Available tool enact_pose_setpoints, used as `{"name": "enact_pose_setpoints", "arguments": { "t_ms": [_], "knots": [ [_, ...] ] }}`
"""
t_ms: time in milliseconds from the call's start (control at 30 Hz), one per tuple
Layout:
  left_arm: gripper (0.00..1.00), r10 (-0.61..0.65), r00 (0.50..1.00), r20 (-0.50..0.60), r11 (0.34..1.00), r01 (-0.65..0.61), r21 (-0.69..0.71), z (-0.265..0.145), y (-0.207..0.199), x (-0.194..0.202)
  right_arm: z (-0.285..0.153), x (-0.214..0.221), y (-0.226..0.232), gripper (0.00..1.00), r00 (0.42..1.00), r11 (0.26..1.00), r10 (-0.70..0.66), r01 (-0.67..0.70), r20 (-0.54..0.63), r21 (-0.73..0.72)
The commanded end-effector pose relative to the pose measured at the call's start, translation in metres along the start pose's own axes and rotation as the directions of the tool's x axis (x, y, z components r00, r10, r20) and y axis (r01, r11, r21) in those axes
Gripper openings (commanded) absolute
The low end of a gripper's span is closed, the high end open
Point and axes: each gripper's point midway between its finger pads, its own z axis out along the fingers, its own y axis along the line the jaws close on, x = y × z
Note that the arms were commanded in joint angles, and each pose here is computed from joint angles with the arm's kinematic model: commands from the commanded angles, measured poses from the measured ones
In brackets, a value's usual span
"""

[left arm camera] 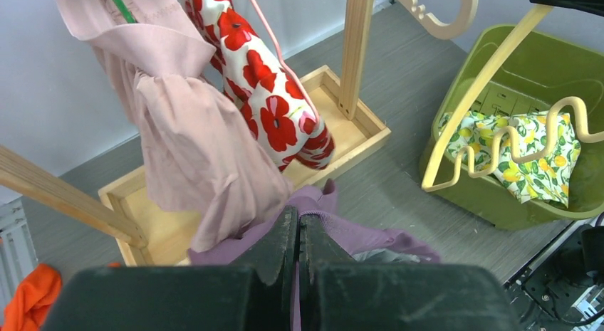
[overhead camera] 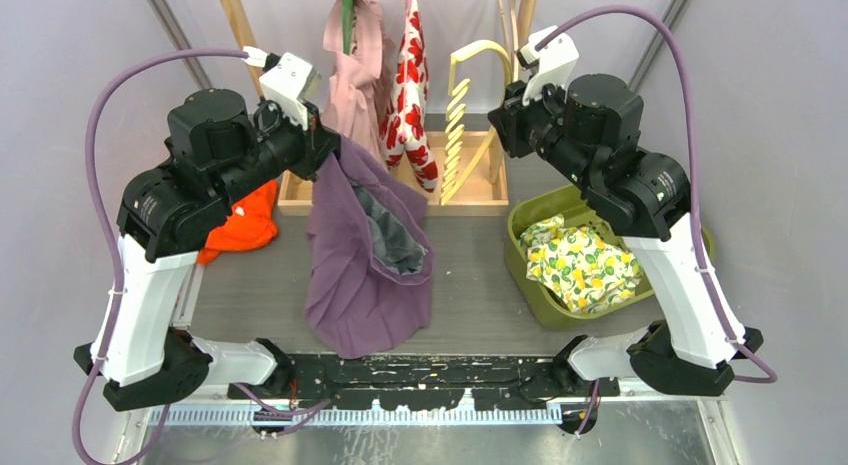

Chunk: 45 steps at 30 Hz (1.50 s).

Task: Remove the skirt from the hanger
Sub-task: Place the hanger at the center of the board.

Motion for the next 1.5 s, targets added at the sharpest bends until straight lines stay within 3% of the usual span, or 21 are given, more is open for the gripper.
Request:
{"name": "enact_pose_setpoints", "arguments": {
  "t_ms": [0, 267, 467, 767, 967, 1233, 1467],
  "knots": [
    [0.00, 0.003, 0.983, 0.182, 1.000, 0.000, -0.018, -0.015, 0.005, -0.046, -0.024, -0.030, 0.003, 0.07, 0.994, 0.999, 0.036, -0.032, 0.103, -0.042],
    [0.00, -0.005, 0.980, 0.201, 1.000, 0.006, -0.005, -0.018, 0.003, -0.054, -0.032, -0.007, -0.047, 0.07, 0.997, 0.973, -0.067, 0.071, -0.022, 0.221],
    [0.00, -0.011, 0.979, 0.204, 1.000, 0.011, 0.001, -0.022, 0.002, -0.055, -0.030, 0.011, -0.065, 0.05, 0.994, 0.939, -0.046, 0.076, -0.097, 0.335],
    [0.00, -0.001, 0.979, 0.204, 1.000, 0.004, -0.010, -0.023, 0.004, -0.056, -0.067, 0.067, -0.098, 0.02, 0.956, 0.856, -0.071, 0.205, -0.284, 0.474],
    [0.00, 0.011, 0.985, 0.174, 1.000, -0.009, -0.010, -0.010, 0.004, -0.054, -0.070, 0.099, -0.104, 0.01, 0.935, 0.831, -0.045, 0.230, -0.351, 0.507],
    [0.00, 0.007, 0.986, 0.169, 1.000, -0.004, -0.018, -0.018, 0.005, -0.050, -0.070, 0.129, -0.125, 0.01, 0.835, 0.705, -0.102, 0.444, -0.541, 0.553],
    [0.00, 0.002, 0.982, 0.188, 0.999, 0.005, -0.040, -0.037, 0.010, -0.049, -0.054, 0.145, -0.118, 0.01, 0.816, 0.724, -0.108, 0.456, -0.569, 0.517]
  ]
}}
